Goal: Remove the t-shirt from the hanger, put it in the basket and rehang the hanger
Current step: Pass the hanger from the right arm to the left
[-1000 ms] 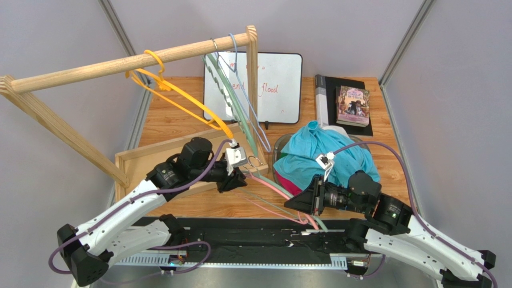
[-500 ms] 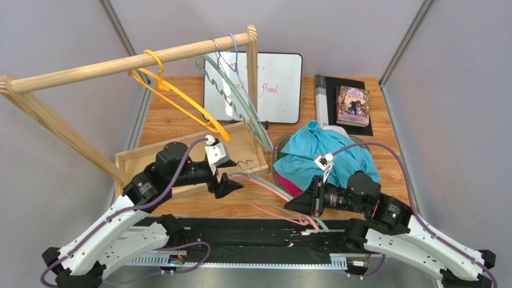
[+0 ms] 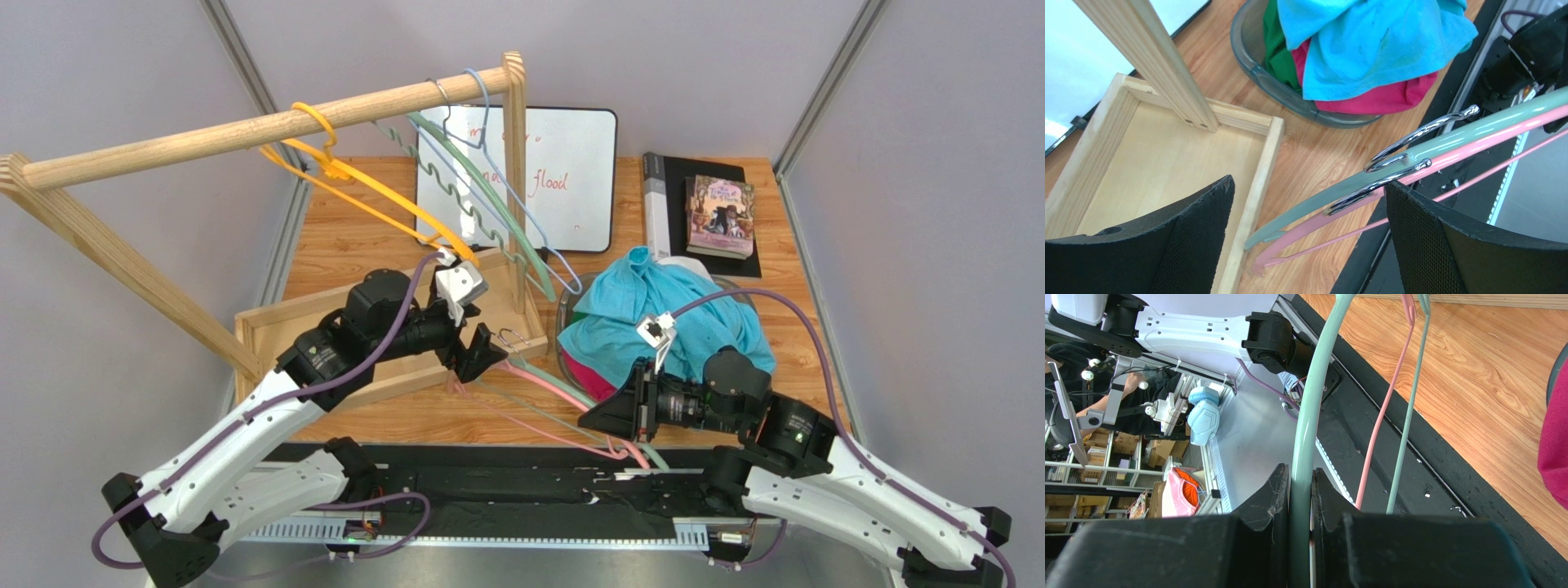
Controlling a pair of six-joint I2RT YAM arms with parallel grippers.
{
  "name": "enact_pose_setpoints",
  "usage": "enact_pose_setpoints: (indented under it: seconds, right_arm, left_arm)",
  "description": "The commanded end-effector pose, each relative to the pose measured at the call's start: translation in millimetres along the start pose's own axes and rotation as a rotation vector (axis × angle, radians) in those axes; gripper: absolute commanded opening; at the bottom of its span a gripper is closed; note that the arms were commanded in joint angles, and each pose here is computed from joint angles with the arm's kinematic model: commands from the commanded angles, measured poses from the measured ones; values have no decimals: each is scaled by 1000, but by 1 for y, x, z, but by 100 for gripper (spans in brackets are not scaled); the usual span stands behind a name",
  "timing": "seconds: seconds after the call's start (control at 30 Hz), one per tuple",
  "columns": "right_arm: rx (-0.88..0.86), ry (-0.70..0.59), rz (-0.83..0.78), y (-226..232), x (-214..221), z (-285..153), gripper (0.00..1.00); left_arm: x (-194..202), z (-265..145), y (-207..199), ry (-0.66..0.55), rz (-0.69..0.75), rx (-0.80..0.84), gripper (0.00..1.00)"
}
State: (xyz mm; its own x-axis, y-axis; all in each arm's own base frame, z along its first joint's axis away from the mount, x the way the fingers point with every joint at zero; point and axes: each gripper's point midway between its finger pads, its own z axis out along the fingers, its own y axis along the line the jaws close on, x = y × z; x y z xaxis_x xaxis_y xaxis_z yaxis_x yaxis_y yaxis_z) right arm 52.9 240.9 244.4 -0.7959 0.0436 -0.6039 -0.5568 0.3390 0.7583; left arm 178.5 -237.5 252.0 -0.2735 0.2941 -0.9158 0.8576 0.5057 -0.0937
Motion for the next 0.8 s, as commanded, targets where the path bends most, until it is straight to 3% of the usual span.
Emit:
enact_pose_setpoints:
  seconds: [0.0, 0.23, 0.4, 0.5, 0.53, 0.63, 0.7, 0.77]
  right_arm:
    - [-144, -105, -72, 44, -32, -12, 0]
    - [-157, -98, -87, 46, -30, -13, 0]
    - [-170, -101, -85, 48, -30, -16, 0]
    - [-175, -85, -93, 48, -27, -13, 0]
    - [-169, -70, -95, 46, -25, -10, 0]
    - [-172, -55, -104, 46, -23, -8, 0]
    - [-177, -58, -109, 47, -24, -8, 0]
    - [-187, -64, -118, 49, -26, -8, 0]
  left_arm:
    - [-24, -13, 5, -79, -24, -52, 96]
    - [-37, 2, -40, -116, -23, 234, 99]
    - [-43, 11, -29, -130, -46, 179, 95]
    - [-52, 11, -29, -185, -65, 177, 81]
    - [-55, 7, -32, -205, -84, 186, 65]
    - [-59, 2, -34, -239, -95, 187, 36]
    - [-53, -1, -35, -212, -97, 186, 25]
    - [-44, -5, -31, -185, -100, 152, 0]
